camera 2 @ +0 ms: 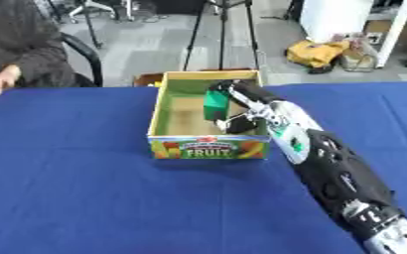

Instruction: Pick up objects on the table and place them in the box.

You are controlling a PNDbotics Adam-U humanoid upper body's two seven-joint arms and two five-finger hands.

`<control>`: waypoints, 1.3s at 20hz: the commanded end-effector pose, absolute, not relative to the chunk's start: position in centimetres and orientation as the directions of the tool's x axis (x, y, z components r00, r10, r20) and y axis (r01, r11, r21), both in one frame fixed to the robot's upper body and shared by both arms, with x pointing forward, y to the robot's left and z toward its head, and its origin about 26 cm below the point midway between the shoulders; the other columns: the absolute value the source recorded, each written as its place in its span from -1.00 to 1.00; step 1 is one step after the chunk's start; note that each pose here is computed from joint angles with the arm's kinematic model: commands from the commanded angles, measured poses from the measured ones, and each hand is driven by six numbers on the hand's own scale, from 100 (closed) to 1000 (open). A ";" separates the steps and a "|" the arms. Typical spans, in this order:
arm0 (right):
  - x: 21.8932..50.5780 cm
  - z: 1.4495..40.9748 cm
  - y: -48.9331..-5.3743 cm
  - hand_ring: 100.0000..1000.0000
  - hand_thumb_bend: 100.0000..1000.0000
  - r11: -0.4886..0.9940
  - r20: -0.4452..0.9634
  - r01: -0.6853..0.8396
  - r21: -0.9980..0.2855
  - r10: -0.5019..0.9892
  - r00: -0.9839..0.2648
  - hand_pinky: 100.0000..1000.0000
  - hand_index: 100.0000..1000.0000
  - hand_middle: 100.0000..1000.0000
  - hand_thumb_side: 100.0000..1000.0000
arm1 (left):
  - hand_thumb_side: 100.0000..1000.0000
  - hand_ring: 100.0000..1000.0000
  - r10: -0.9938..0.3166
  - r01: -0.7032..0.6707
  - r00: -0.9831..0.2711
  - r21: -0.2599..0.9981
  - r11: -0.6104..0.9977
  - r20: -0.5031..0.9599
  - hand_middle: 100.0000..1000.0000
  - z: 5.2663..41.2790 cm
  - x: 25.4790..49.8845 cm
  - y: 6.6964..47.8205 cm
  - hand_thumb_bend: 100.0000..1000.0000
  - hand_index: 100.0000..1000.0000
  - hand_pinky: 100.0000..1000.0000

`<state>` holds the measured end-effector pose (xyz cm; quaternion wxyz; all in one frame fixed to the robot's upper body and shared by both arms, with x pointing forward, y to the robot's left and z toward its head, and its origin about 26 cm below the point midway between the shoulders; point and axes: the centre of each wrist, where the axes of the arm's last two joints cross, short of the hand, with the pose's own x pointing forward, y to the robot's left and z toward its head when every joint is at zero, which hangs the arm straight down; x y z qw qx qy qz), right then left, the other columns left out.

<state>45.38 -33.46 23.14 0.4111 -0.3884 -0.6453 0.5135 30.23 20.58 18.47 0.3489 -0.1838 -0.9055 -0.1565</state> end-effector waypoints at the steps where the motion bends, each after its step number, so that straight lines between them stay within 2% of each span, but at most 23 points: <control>1: 45.2 25.2 -34.4 0.97 -1.00 0.141 0.086 0.132 -0.981 0.931 -0.355 0.85 0.87 0.76 0.10 | 0.29 0.50 0.230 0.446 -0.711 0.173 0.878 0.665 0.04 19.4 30.0 20.5 0.46 0.52 0.46; 4: 45.1 25.2 -34.4 0.99 -0.91 0.146 0.087 0.141 -0.979 0.929 -0.360 0.87 0.88 0.78 0.35 | 0.28 0.50 0.230 0.445 -0.711 0.172 0.879 0.665 0.04 19.5 30.1 20.5 0.46 0.52 0.46; 8: 45.1 25.2 -34.3 0.99 -0.91 0.157 0.093 0.147 -0.977 0.926 -0.366 0.87 0.88 0.78 0.35 | 0.28 0.50 0.229 0.443 -0.712 0.171 0.880 0.664 0.04 19.5 30.1 20.5 0.46 0.52 0.46; 9: 45.0 25.6 -34.2 0.66 -1.00 0.165 0.094 0.161 -0.973 0.922 -0.375 0.61 0.78 0.53 0.23 | 0.29 0.50 0.230 0.446 -0.709 0.171 0.878 0.666 0.04 19.5 30.1 20.4 0.47 0.52 0.46; 10: 45.0 26.2 -33.8 0.66 -1.00 0.182 0.094 0.187 -0.965 0.912 -0.399 0.60 0.77 0.52 0.05 | 0.29 0.50 0.229 0.448 -0.706 0.172 0.878 0.670 0.04 19.4 30.1 20.4 0.47 0.52 0.46; 11: 44.8 26.7 -33.3 0.61 -1.00 0.200 0.090 0.213 -0.956 0.897 -0.433 0.56 0.74 0.48 -0.03 | 0.30 0.50 0.223 0.443 -0.704 0.171 0.880 0.674 0.04 19.4 30.1 20.5 0.47 0.51 0.46; 17: 43.3 28.1 -29.5 0.56 -1.00 0.296 0.053 0.290 -0.910 0.777 -0.627 0.52 0.70 0.39 -0.09 | 0.31 0.50 0.174 0.387 -0.691 0.155 0.909 0.702 0.03 18.3 30.3 21.5 0.48 0.51 0.46; 22: 41.4 28.1 -26.8 0.55 -1.00 0.357 0.061 0.250 -0.900 0.672 -0.738 0.51 0.69 0.35 -0.08 | 0.31 0.50 0.139 0.343 -0.686 0.148 0.928 0.714 0.03 17.6 30.4 22.3 0.48 0.51 0.46; 26: 39.6 27.7 -25.6 0.55 -1.00 0.388 0.107 0.186 -0.902 0.621 -0.776 0.51 0.69 0.34 -0.03 | 0.31 0.51 0.116 0.310 -0.683 0.143 0.940 0.722 0.03 17.2 30.3 22.8 0.48 0.51 0.46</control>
